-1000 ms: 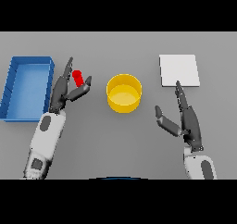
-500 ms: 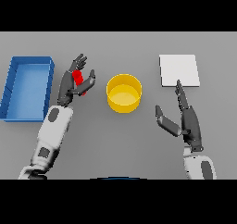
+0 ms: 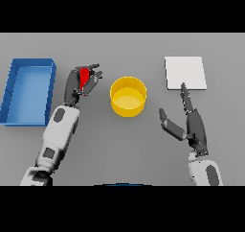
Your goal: Pick up the red beaker and tilt it to pour out 1 green nut into yellow bowl. Pick up the yellow bowl and place it on the metallic measuring scale.
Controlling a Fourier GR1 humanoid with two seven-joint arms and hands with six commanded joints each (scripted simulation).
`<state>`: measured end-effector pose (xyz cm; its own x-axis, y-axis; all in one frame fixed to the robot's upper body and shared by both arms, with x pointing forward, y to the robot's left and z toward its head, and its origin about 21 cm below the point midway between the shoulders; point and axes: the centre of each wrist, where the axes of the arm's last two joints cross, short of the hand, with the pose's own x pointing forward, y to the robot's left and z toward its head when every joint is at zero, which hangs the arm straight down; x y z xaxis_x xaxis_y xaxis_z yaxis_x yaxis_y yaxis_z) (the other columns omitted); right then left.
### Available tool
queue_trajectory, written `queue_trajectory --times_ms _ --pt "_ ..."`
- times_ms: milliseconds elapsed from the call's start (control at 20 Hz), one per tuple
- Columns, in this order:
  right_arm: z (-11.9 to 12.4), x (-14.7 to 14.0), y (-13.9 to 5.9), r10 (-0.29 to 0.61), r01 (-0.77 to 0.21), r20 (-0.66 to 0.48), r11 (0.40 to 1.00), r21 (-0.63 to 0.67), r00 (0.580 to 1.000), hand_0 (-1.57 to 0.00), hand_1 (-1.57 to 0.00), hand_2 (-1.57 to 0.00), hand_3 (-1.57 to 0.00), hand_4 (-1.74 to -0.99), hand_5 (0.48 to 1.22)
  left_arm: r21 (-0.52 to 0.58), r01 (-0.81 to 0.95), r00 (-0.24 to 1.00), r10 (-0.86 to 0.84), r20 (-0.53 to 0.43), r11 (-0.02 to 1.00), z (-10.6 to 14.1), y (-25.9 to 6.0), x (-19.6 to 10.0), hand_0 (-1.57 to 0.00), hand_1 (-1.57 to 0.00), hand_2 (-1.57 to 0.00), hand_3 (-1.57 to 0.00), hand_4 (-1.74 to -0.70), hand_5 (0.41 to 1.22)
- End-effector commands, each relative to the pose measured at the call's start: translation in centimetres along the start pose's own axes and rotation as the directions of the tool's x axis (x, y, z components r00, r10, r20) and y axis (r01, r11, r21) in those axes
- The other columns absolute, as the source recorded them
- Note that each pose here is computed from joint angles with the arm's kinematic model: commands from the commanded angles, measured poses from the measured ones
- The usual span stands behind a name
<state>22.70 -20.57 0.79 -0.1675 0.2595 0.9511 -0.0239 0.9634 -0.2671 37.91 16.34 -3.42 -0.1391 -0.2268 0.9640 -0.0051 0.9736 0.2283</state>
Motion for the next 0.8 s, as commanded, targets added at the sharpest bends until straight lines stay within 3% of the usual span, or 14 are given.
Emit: queue_trajectory --times_ms 0,300,500,750 --pt "-0.2 -0.2 -0.1 0.005 -0.005 0.0 1.0 -0.003 1.0 0.0 0.0 0.0 0.0 -1.186 0.67 0.01 0.011 1.0 -0.011 -0.004 1.0 -0.3 0.4 0.2 -1.46 -1.47 -1.47 -1.42 -1.69 1.129" --pt "0.1 -0.5 -0.1 0.064 -0.064 0.012 0.998 -0.012 0.998 0.0 0.0 0.0 0.0 -1.108 0.656 -0.049 0.151 0.984 -0.146 0.1 0.987 -1.5 1.9 3.5 -1.54 -1.54 -1.54 -1.53 -1.73 1.13" --pt "0.3 -0.5 -0.3 0.068 -0.067 0.018 0.998 -0.01 0.998 0.0 0.0 0.0 0.0 -1.092 0.661 -0.151 0.445 0.888 -0.415 0.197 0.882 -2.8 2.4 6.7 -1.56 -1.56 -1.56 -1.55 -1.74 1.136" --pt "0.3 -0.2 -0.1 0.057 -0.057 0.014 0.998 0.008 0.998 0.0 0.0 0.0 0.0 -1.092 0.664 -0.21 0.546 0.834 -0.501 0.232 0.811 -2.1 2.7 7.7 -1.56 -1.56 -1.56 -1.55 -1.74 1.136"
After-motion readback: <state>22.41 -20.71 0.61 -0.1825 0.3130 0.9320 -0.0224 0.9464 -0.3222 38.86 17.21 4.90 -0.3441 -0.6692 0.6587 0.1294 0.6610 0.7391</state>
